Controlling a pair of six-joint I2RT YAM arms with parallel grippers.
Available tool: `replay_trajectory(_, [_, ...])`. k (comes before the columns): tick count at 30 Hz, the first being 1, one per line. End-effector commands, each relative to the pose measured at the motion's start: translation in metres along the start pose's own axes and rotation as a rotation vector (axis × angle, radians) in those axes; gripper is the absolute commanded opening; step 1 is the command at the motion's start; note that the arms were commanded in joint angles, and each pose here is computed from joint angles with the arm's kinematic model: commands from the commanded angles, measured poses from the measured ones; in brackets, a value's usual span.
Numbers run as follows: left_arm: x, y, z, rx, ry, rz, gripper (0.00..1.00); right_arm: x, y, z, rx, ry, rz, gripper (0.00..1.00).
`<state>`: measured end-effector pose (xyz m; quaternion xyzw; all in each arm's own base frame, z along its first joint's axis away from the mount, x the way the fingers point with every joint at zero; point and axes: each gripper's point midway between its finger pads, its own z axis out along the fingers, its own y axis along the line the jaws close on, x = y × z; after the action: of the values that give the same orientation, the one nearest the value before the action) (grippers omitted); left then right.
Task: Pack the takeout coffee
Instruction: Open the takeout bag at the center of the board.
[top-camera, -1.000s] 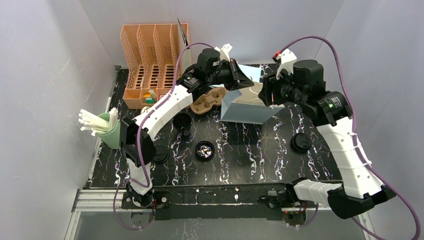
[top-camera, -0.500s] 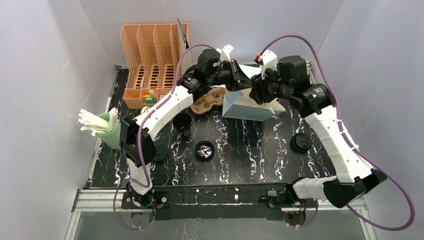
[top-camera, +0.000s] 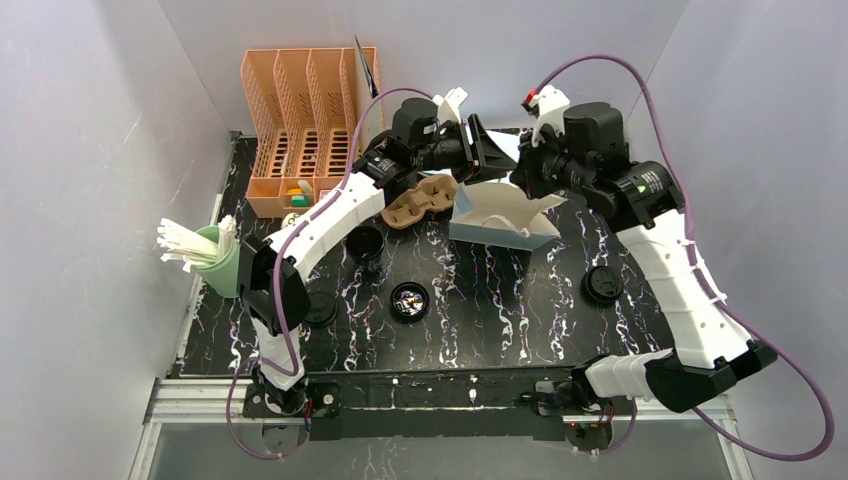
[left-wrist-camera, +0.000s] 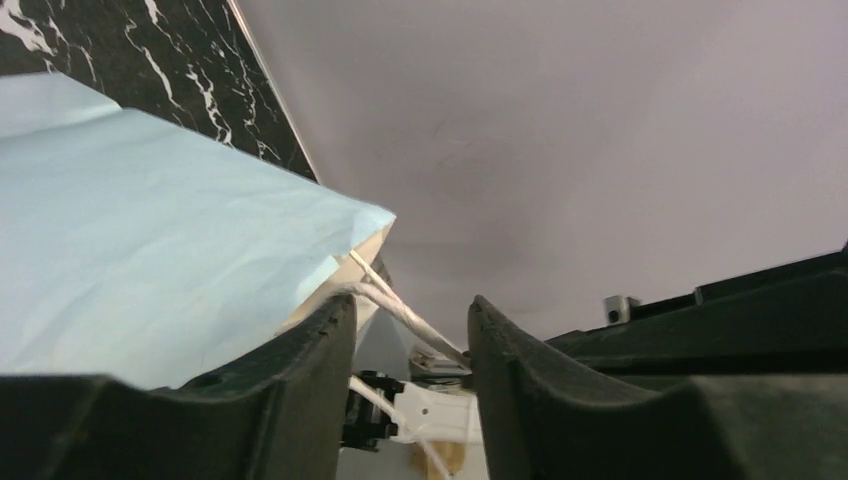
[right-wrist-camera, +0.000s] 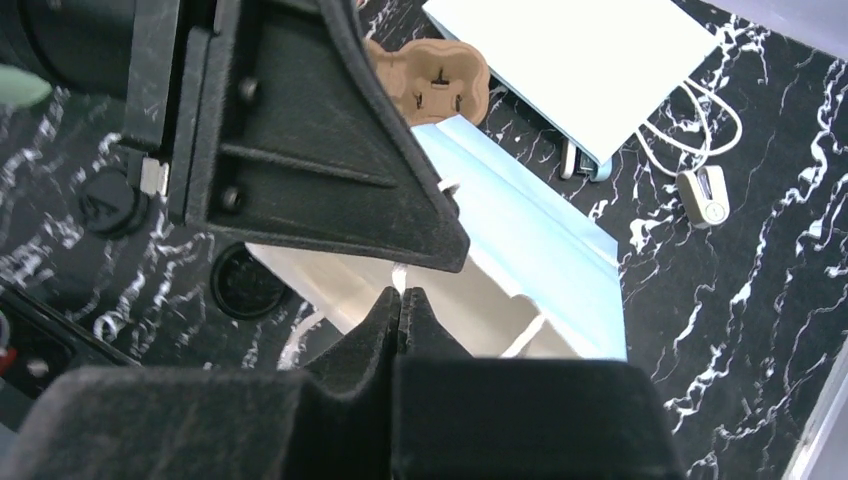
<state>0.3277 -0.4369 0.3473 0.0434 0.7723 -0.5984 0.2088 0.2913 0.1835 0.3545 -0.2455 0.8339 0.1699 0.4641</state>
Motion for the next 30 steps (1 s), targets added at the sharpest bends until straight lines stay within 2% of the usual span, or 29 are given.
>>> replay_trajectory(1, [-0.001,-0.039,-0.037,0.057,-0.027,0.112,0.51,-0.024,-0.008,-0.018,0.097,-0.047,0.179,0.01])
replay_trajectory(5, [-0.009,-0.034,-0.06,-0.024,-0.093,0.193,0.7,-0.016,-0.014,-0.011,0.163,0.01,0.3,0.01])
replay_trajectory(9, [-0.021,-0.032,-0.091,-0.103,-0.176,0.255,0.83,-0.027,-0.018,-0.011,0.19,-0.029,0.392,0.01])
replay_trajectory(15, [-0.031,-0.036,-0.132,-0.207,-0.267,0.403,0.86,-0.051,-0.021,-0.022,0.219,-0.058,0.482,0.01])
replay_trajectory(20, [-0.028,-0.021,-0.154,-0.316,-0.279,0.499,0.86,-0.068,-0.017,-0.032,0.204,-0.083,0.54,0.01])
replay_trajectory(26, [-0.021,-0.015,-0.169,-0.367,-0.26,0.559,0.85,-0.08,-0.026,-0.043,0.245,-0.139,0.592,0.01])
replay_trajectory(30, [-0.019,-0.005,-0.175,-0.417,-0.249,0.576,0.85,-0.066,-0.036,-0.034,0.296,-0.104,0.602,0.01])
